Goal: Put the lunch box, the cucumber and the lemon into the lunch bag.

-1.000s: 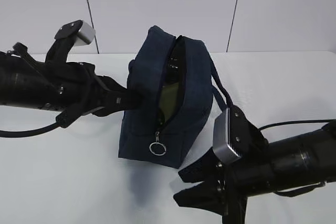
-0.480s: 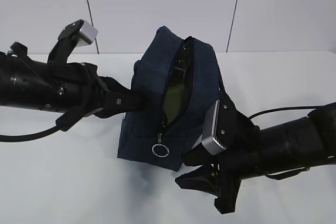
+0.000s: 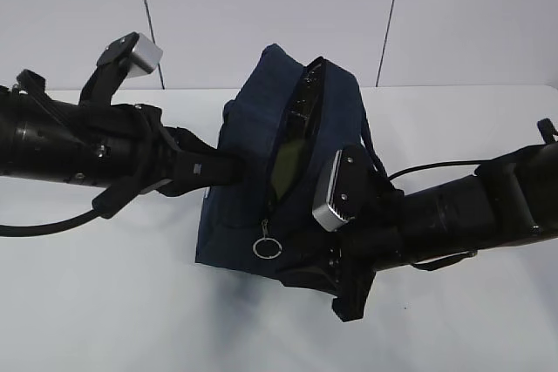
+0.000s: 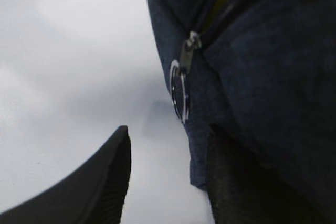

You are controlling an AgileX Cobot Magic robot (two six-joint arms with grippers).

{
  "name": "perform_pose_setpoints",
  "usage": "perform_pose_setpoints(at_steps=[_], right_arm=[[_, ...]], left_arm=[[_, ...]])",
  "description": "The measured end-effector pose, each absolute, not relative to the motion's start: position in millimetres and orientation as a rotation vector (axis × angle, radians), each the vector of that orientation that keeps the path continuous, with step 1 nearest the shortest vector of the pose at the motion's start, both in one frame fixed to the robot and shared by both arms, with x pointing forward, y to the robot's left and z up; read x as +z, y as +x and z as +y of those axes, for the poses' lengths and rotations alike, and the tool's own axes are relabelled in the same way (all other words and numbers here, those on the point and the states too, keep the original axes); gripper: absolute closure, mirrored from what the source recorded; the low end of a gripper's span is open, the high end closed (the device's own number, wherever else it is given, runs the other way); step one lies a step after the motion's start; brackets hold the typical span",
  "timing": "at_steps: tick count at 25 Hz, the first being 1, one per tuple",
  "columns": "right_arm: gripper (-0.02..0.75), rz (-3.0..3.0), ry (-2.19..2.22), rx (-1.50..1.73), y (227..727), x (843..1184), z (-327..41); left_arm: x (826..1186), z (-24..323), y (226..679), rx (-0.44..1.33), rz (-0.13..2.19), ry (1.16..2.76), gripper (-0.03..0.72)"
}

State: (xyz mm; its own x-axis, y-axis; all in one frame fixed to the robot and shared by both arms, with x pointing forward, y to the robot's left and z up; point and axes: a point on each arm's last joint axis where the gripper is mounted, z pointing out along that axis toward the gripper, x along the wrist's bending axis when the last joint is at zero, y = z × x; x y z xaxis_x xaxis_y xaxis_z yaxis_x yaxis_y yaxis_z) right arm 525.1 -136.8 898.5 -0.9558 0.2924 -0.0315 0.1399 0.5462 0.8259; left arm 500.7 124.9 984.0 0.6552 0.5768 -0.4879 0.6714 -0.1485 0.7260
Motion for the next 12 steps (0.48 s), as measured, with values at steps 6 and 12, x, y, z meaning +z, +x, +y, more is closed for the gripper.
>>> perform_pose_setpoints(at_steps=[6, 12], right_arm=[[0.374, 2.615, 0.366, 1.373, 529.3, 896.2, -135.3], [0.374, 2.609, 0.354, 1.395, 530.5, 897.4, -133.7]], left_arm=[[984.0, 124.9, 500.7, -0.113, 0.995, 1.825, 0.692], [978.3, 123.2, 501.9, -0.145, 1.009, 1.82, 0.692]])
